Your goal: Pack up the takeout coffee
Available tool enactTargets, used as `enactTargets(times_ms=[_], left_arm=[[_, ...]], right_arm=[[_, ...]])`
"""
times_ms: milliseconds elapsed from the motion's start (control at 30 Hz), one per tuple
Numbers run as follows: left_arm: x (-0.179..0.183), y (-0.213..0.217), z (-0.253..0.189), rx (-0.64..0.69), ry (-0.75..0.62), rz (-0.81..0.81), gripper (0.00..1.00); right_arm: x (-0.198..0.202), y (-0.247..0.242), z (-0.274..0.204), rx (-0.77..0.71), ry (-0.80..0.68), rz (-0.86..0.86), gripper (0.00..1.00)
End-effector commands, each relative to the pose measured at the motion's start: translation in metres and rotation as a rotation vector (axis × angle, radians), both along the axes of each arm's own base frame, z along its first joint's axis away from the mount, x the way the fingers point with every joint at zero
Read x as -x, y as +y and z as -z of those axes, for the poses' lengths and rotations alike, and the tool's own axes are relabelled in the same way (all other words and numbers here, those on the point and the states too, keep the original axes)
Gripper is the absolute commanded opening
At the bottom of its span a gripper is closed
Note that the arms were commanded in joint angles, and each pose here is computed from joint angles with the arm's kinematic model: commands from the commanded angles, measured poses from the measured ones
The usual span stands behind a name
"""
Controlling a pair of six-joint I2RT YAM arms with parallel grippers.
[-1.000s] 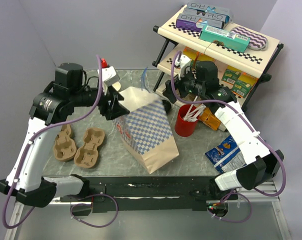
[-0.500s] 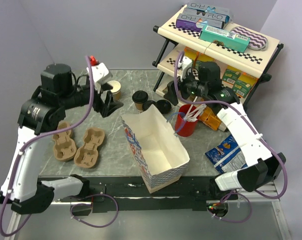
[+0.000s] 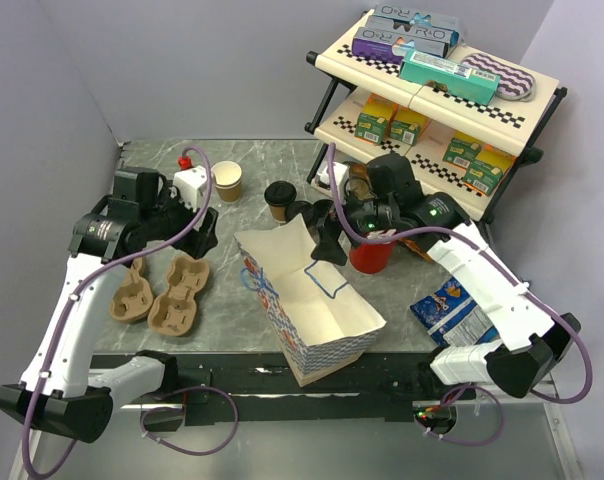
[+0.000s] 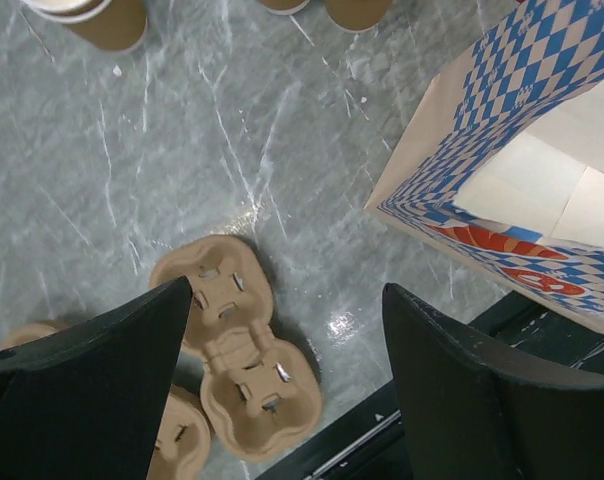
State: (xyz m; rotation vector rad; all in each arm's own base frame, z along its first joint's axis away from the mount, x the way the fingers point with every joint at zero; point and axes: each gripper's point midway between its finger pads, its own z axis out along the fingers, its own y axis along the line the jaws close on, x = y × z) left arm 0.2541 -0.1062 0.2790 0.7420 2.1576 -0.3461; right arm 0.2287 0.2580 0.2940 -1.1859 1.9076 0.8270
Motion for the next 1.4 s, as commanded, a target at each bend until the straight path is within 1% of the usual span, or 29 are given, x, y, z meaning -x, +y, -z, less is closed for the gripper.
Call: enactTargets(times_ms=[0,100,233,333,433,533,567,600,633,700,833,933,1033,1100,1233,1267,1333,1367], left_arm=[[-0.008,0.007,-0.017,0.058,-0.07,-0.082,0.83],[-0.01,0.019,-0.012,0.047,-0.076,-0.133,0.83],[-0.011,0.024,-0.006,0.045,-0.083,-0.156,0.83],[-0.015,0.021,0.0,0.065,-0.073,-0.148,0.83],[-0.023,0.014,-0.002,0.091,-0.07,-0.127,0.83],[-0.032,0.01,-0.003,0.103,-0.06,-0.116,0.83],[-0.035,0.01,-0.005,0.104,-0.062,-0.117,0.83],[-0.039,0.01,-0.002,0.101,-0.052,-0.12,0.82],[-0.041,0.011,0.0,0.092,-0.05,-0.129,0.82],[-0.045,0.013,0.005,0.08,-0.036,-0.137,0.82],[-0.048,0.018,0.012,0.056,-0.024,-0.162,0.82],[-0.047,0.021,0.019,0.04,0.001,-0.169,0.82],[-0.044,0.022,0.018,0.038,0.002,-0.174,0.82],[-0.042,0.024,0.016,0.033,-0.006,-0.179,0.83],[-0.038,0.031,0.018,0.009,-0.007,-0.194,0.83],[-0.036,0.033,0.02,0.005,-0.004,-0.201,0.83],[-0.035,0.038,0.022,-0.023,-0.005,-0.207,0.83],[-0.033,0.04,0.024,-0.033,0.0,-0.209,0.83]], right_arm=[[-0.005,-0.012,0.008,0.068,0.066,0.119,0.97],[0.001,-0.014,-0.004,0.059,0.089,0.115,0.97],[0.007,-0.021,-0.07,-0.102,-0.039,0.086,0.98],[0.014,-0.034,-0.099,-0.145,-0.08,0.104,0.99],[0.024,-0.049,-0.091,-0.09,-0.06,0.122,1.0],[0.039,-0.061,-0.066,-0.018,0.006,0.113,1.0],[0.049,-0.061,-0.061,-0.013,0.034,0.084,1.0],[0.061,-0.064,-0.048,0.013,0.096,0.058,1.0],[0.069,-0.065,-0.041,0.031,0.113,0.027,1.0],[0.077,-0.07,-0.025,0.065,0.168,0.031,1.0],[0.076,-0.073,-0.013,0.079,0.182,0.053,1.0],[0.069,-0.07,0.001,0.11,0.229,0.08,0.99],[0.059,-0.063,0.013,0.127,0.265,0.084,0.95],[0.056,-0.058,0.014,0.131,0.261,0.07,0.9],[0.044,-0.057,0.021,0.193,0.257,0.1,0.8],[0.042,-0.057,0.026,0.211,0.271,0.108,0.72],[0.039,-0.059,0.023,0.224,0.259,0.114,0.63],[0.036,-0.06,0.024,0.24,0.252,0.12,0.56]])
